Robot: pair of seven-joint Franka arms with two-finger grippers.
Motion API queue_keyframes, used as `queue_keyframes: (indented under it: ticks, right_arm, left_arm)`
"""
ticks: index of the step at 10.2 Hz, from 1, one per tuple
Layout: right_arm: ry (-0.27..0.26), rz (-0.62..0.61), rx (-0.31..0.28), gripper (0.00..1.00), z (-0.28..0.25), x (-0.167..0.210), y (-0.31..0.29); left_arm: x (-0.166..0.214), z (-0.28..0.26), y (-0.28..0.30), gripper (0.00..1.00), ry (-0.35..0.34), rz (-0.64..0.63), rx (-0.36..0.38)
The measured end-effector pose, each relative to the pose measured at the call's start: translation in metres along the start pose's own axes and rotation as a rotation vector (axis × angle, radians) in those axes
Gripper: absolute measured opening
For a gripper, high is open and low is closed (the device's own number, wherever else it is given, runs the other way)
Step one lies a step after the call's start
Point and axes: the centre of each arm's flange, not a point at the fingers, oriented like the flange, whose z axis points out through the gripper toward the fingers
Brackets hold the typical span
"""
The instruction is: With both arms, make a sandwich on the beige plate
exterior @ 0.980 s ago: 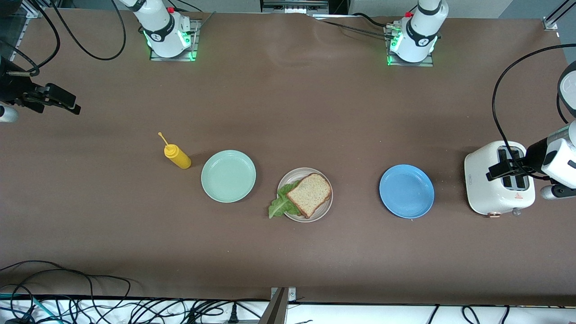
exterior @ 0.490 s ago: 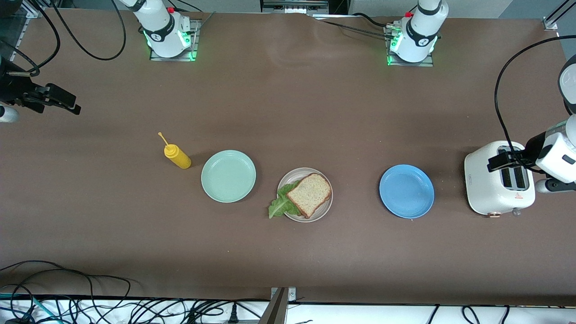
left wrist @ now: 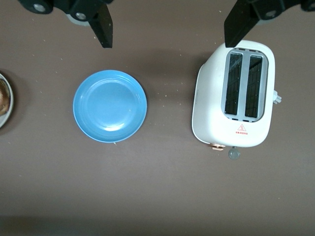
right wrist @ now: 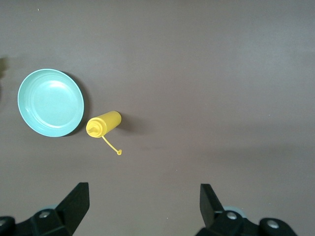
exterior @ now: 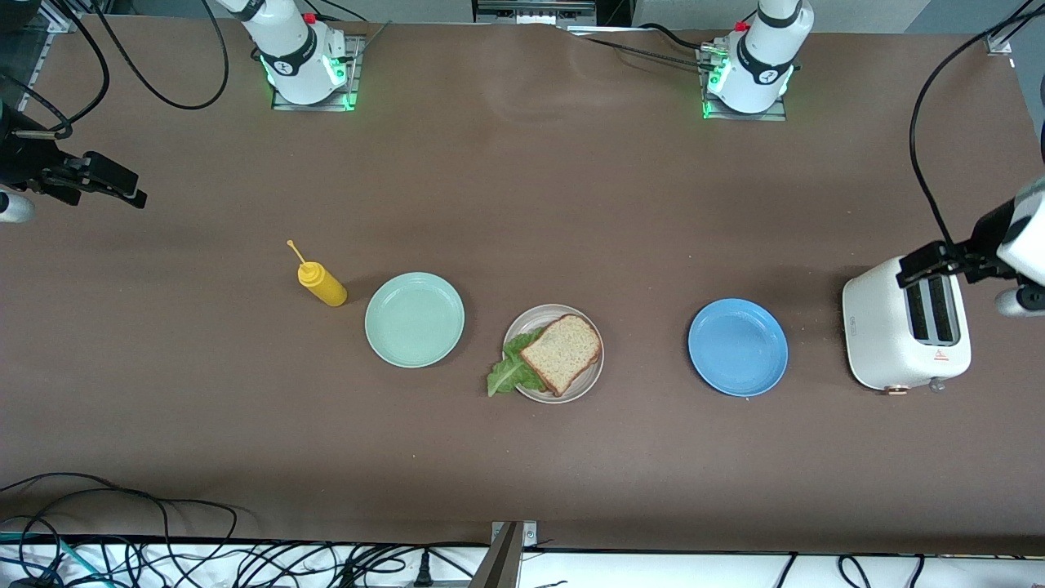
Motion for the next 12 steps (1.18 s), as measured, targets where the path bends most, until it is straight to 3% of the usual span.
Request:
queue_keyframes:
  ticks: [7,12]
  right_arm:
    - [0.002,0.000,0.000,1.00,-0.001,0.000,0.000]
    - [0.003,0.000,0.000,1.00,-0.001,0.000,0.000]
  left_arm:
    - [-0.074,-0.059,0.029,1.00,-0.058,0.067,-0.016]
    - [-0.087,-0.067,0.036,1.00,-0.090,0.084,-0.015]
